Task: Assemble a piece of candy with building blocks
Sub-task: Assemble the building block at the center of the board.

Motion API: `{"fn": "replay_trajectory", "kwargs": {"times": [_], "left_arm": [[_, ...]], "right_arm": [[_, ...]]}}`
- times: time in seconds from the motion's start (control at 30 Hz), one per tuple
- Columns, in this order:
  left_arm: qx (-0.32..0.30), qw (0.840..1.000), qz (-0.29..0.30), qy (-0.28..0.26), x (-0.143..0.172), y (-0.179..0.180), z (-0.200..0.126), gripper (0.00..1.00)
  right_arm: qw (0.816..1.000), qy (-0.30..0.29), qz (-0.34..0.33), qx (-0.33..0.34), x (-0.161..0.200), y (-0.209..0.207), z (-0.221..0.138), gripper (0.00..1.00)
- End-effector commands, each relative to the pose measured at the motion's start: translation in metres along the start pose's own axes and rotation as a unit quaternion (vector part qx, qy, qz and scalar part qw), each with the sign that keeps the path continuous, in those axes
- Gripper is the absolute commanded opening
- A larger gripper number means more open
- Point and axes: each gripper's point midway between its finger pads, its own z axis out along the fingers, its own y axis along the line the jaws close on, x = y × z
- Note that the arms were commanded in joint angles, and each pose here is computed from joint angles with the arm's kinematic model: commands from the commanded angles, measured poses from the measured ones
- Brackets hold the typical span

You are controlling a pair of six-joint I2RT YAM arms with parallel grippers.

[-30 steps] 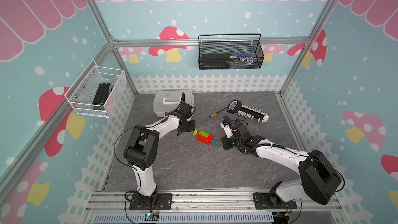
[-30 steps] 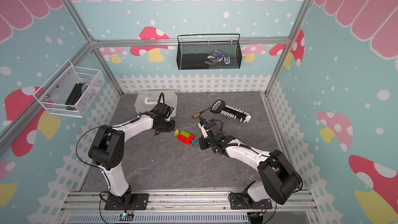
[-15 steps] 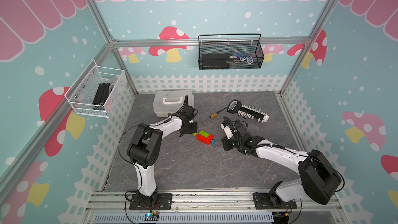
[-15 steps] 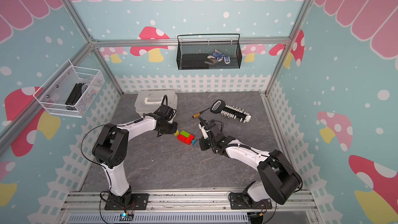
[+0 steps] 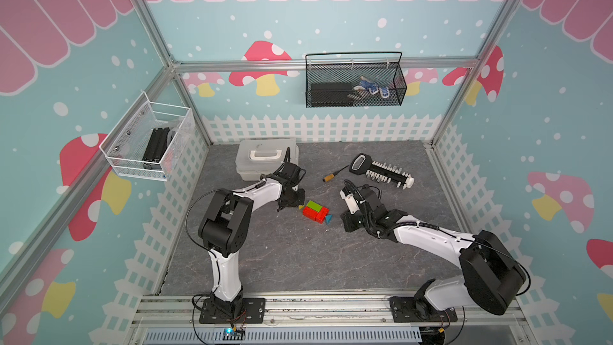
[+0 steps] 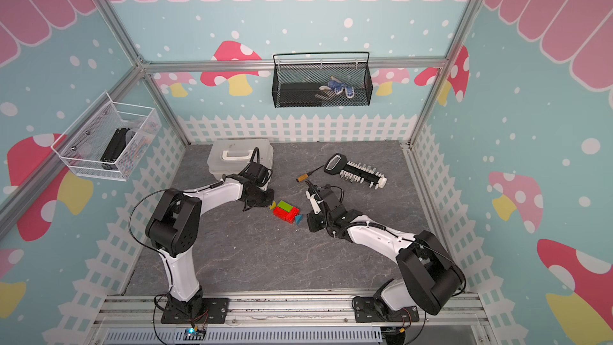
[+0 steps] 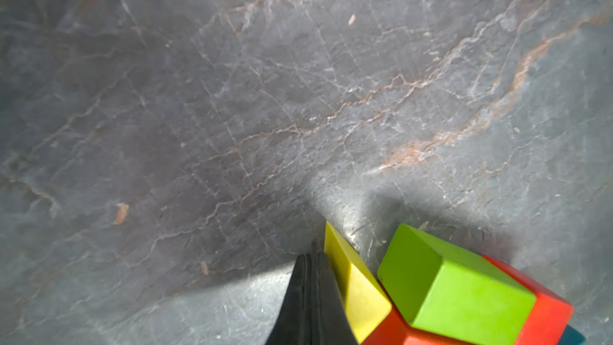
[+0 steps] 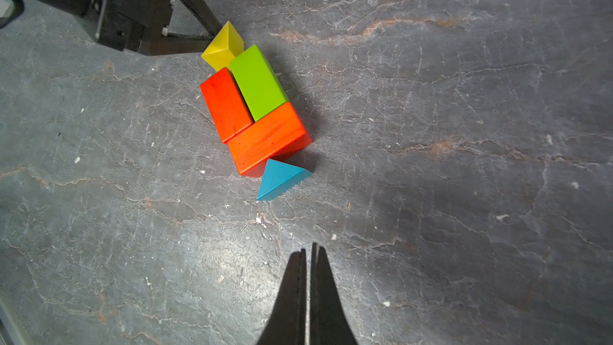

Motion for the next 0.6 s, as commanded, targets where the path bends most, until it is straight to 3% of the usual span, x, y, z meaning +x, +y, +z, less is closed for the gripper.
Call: {"fn": "replay_trajectory", "kwargs": {"times": [0.0,0.57], "left_arm": [[0.0,1.0,-0.003,-0.017,-0.0139,-0.0046,-0.001,0.0],[0.013,1.0,-0.006,-0.019,-0.0218,-0.0116,0.0009,0.0]], "right_arm": [[1.0,0.005,0.006,0.006,0.0053,-0.0053,0.002,0.0],[1.0,0.011,0.007,0.004,0.0069,-0.0047,0.0051,0.0]]}}
